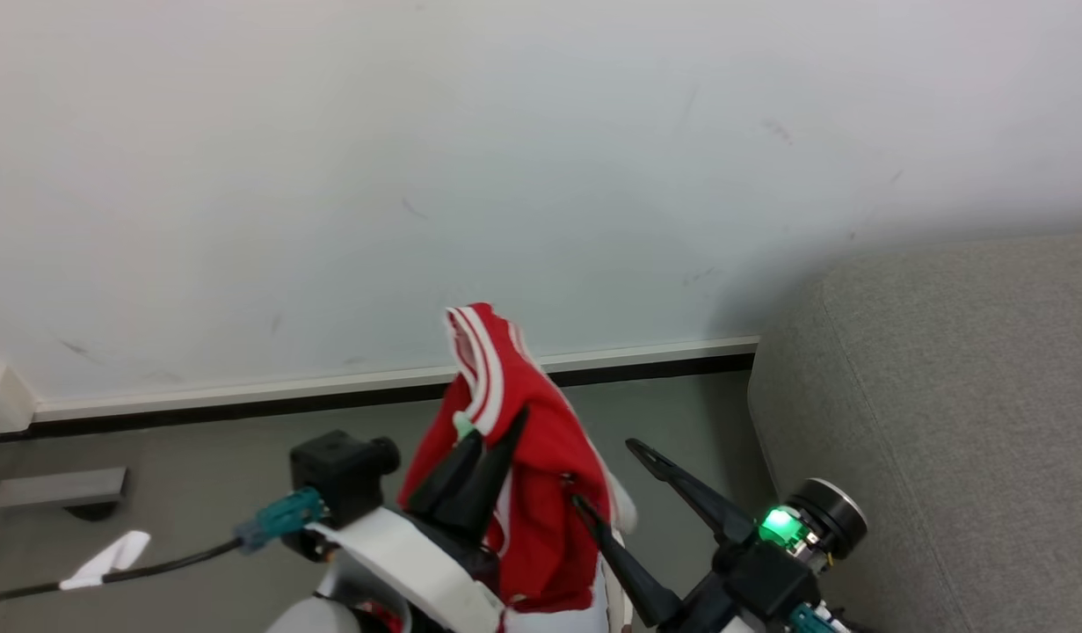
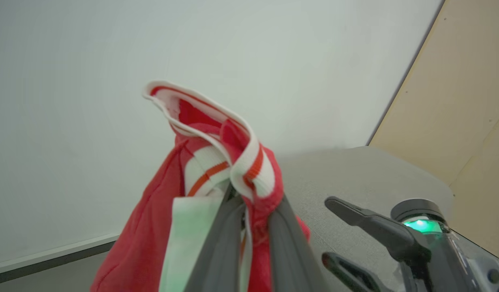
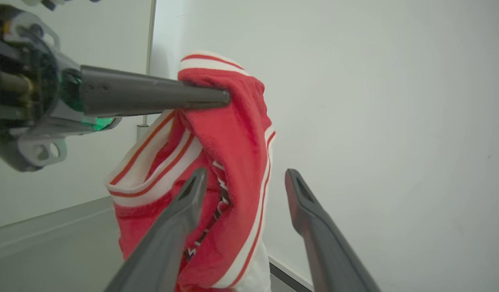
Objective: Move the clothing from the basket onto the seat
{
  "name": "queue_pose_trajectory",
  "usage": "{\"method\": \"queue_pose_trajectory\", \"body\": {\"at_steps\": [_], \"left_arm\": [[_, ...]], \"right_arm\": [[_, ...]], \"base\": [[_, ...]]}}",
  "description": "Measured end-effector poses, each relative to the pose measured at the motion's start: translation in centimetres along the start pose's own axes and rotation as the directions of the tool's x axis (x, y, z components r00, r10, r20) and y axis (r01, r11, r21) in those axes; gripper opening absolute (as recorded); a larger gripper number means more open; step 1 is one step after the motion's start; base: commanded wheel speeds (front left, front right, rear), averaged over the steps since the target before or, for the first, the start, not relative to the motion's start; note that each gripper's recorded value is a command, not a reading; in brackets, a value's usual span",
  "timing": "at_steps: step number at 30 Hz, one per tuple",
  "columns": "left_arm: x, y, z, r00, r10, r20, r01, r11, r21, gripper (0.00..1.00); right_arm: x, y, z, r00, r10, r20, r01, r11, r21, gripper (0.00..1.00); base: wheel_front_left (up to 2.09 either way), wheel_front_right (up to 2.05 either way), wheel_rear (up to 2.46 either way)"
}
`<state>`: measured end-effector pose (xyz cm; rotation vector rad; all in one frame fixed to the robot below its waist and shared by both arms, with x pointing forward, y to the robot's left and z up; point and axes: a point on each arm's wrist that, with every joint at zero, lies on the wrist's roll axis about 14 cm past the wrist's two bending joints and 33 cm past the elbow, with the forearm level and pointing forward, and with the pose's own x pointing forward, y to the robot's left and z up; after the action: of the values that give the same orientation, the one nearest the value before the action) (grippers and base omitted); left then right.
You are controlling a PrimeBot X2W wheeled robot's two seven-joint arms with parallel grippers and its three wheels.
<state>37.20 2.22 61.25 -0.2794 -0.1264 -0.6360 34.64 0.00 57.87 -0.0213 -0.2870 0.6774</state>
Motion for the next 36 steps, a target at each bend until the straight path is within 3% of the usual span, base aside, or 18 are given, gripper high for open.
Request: {"method": "queue_pose_trajectory", "body": {"at_steps": [10,11,12,13,20,21,22,23,31,36], "left_arm": [[-0.1,-3.5,-1.7,0.994,-0.096,-0.056,0.094,0.995,-0.041,0.00],[-0.2,-3.7,-1.8,0.993,-0.100,-0.059,0.098,0.994,-0.042,0.00],[-0.2,-3.8,-1.9,0.993,-0.103,-0.062,0.101,0.994,-0.042,0.00],[-0.3,-3.8,-2.0,0.993,-0.103,-0.065,0.100,0.994,-0.039,0.00],[-0.3,-2.9,-3.1,0.992,-0.077,-0.096,0.077,0.997,-0.004,0.02],[-0.2,-2.8,-3.3,0.993,-0.072,-0.096,0.072,0.997,0.002,0.25],[-0.1,-2.6,-3.5,0.993,-0.070,-0.100,0.072,0.997,0.018,0.68],[-0.1,-2.4,-3.7,0.992,-0.065,-0.104,0.069,0.997,0.032,1.00],[1.3,-3.5,-6.1,0.984,-0.112,-0.141,0.118,0.992,0.033,1.00],[2.5,-5.9,-7.8,0.967,-0.195,-0.167,0.199,0.980,0.011,1.00]], "right_arm": [[1.6,0.4,-3.6,0.990,0.055,-0.127,-0.056,0.998,-0.006,1.00],[1.6,0.4,-4.1,0.989,0.052,-0.140,-0.052,0.999,0.008,0.81],[1.7,0.3,-4.3,0.988,0.047,-0.146,-0.045,0.999,0.021,0.06],[1.7,0.2,-4.3,0.988,0.040,-0.147,-0.034,0.998,0.045,0.00],[1.8,-0.7,-4.1,0.991,-0.005,-0.137,0.025,0.989,0.145,0.00],[1.8,-1.0,-4.1,0.991,-0.016,-0.135,0.038,0.987,0.158,0.00],[1.7,-1.3,-4.0,0.991,-0.029,-0.132,0.051,0.985,0.166,0.00],[1.6,-1.8,-3.9,0.991,-0.046,-0.129,0.067,0.983,0.172,0.00],[-1.3,-8.0,-2.5,0.967,-0.234,-0.104,0.247,0.960,0.134,0.00],[-5.3,-12.6,-1.7,0.920,-0.380,-0.100,0.388,0.918,0.081,0.00]], "base": [[0.00,0.00,0.00],[0.00,0.00,0.00],[0.00,0.00,0.00],[0.00,0.00,0.00],[0.00,0.00,0.00],[0.00,0.00,0.00],[0.00,0.00,0.00],[0.00,0.00,0.00],[0.00,0.00,0.00],[0.00,0.00,0.00]]}}
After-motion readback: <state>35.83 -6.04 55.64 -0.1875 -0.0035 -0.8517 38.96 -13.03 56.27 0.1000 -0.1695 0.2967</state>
